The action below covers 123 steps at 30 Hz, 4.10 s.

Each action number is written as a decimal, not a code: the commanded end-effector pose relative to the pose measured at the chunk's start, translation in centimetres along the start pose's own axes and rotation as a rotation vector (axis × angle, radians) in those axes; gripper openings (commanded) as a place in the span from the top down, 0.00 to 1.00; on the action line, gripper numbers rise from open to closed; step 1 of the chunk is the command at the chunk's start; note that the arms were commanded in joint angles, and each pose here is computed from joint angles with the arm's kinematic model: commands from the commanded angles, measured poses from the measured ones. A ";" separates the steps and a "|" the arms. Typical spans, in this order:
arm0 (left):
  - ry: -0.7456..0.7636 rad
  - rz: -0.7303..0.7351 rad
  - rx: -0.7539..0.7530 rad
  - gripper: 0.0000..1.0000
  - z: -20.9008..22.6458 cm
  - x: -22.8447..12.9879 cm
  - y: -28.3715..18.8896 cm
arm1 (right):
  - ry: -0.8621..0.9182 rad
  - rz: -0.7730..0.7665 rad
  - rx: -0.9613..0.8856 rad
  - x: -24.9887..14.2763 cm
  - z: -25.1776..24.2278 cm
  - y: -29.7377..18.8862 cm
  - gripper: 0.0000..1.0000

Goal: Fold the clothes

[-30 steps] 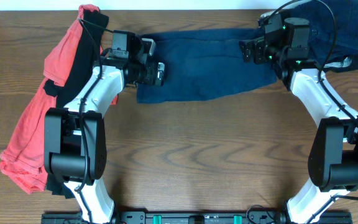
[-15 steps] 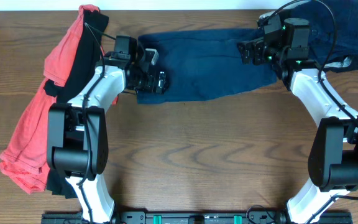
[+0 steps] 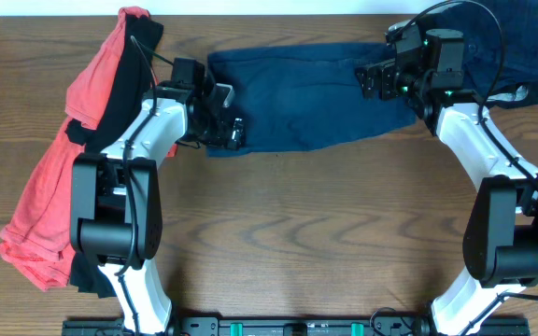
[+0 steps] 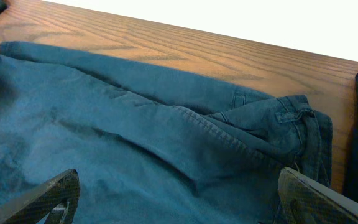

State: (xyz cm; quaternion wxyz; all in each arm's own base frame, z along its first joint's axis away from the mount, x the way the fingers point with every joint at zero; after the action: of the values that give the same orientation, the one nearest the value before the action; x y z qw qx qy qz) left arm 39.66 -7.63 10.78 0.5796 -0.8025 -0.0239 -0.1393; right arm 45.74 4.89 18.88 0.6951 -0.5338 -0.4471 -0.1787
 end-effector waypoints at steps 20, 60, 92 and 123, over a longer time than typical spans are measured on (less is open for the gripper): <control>0.063 0.037 0.025 0.02 1.8 -0.4 2.4 | 0.018 0.016 0.015 -0.4 0.1 0.2 0.01; -0.187 -0.060 0.181 0.94 8.0 0.4 0.8 | 0.015 0.044 0.025 -1.0 0.5 0.6 0.01; -0.186 -0.061 0.180 0.94 8.0 0.4 0.8 | 0.257 0.143 0.028 -9.7 -5.9 5.6 0.05; -0.233 -0.064 0.178 0.94 8.0 0.4 0.8 | 0.363 0.077 0.140 -7.9 -6.2 4.4 0.99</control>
State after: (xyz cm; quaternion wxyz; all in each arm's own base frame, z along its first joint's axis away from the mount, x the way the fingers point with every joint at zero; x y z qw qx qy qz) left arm 42.52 -0.95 8.49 0.6212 -0.7682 -0.1258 -0.0907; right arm 46.93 0.47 8.05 0.8085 -0.4691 -0.2973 -0.1945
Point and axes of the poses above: each gripper's point midway between its finger pads, its own y axis out along the fingers, its own z axis along the line the jaws close on, x = y × z, the point moved 9 cm from there along -y, back along the fingers, and after that the axes turned 7 degrees about -y, right-handed, at the moved point
